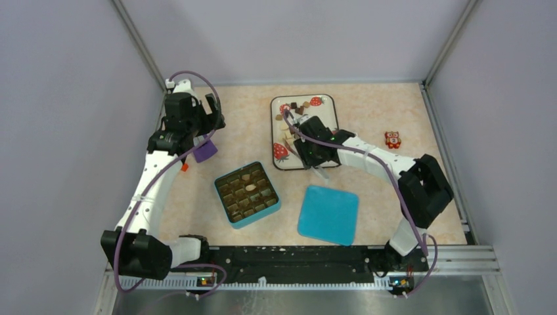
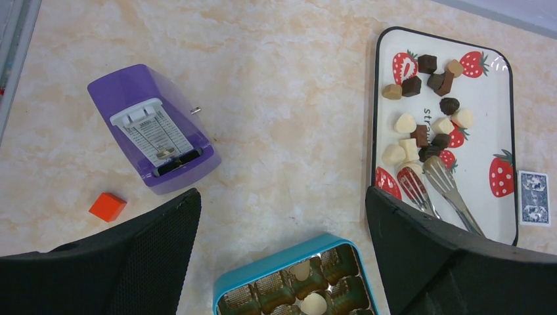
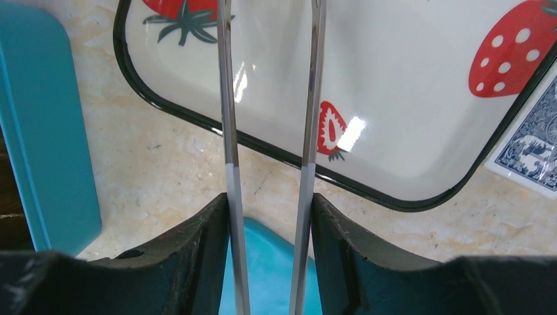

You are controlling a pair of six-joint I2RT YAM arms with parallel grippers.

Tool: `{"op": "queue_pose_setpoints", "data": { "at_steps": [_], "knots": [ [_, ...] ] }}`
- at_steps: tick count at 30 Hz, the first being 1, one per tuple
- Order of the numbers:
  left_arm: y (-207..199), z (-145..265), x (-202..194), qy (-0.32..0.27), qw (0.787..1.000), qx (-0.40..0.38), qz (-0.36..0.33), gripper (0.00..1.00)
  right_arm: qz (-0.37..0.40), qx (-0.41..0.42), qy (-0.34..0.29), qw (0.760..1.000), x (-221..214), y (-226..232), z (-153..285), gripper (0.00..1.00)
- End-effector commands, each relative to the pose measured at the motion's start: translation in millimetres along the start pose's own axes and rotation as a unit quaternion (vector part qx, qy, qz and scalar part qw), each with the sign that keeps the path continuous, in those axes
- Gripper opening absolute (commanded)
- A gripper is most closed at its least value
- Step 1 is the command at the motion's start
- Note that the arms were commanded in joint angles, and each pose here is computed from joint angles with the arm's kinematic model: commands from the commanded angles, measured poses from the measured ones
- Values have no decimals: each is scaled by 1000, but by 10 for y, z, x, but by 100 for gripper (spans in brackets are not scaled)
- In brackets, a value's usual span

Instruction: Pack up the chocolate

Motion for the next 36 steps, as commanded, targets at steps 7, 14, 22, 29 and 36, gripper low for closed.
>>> {"op": "queue_pose_setpoints", "data": {
  "at_steps": [7, 14, 22, 29, 36],
  "knots": [
    [18, 78, 75, -21, 1000, 2, 0, 99, 11, -4, -36, 999, 272, 60, -44, 46],
    [21, 68, 54, -19, 1000, 1, 0, 99, 10, -3, -35, 999, 234, 58, 31, 36],
    [16, 53, 50, -17, 1000, -1, 0, 99, -7, 19, -49, 999, 194, 62, 347, 29],
    [14, 49, 41, -15, 1000, -2, 1, 99, -12, 22, -52, 998, 160, 34, 529, 28],
    [9, 54, 56, -17, 1000, -3, 2, 99, -12, 41, -56, 997, 147, 42, 703, 27]
  ]
}}
Point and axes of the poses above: each gripper's point midway between its finger pads, its own z axis back along the fingers, its own y axis along the line the jaws close on, x = y × z, the point moved 7 cm from there along z, back along the fingers
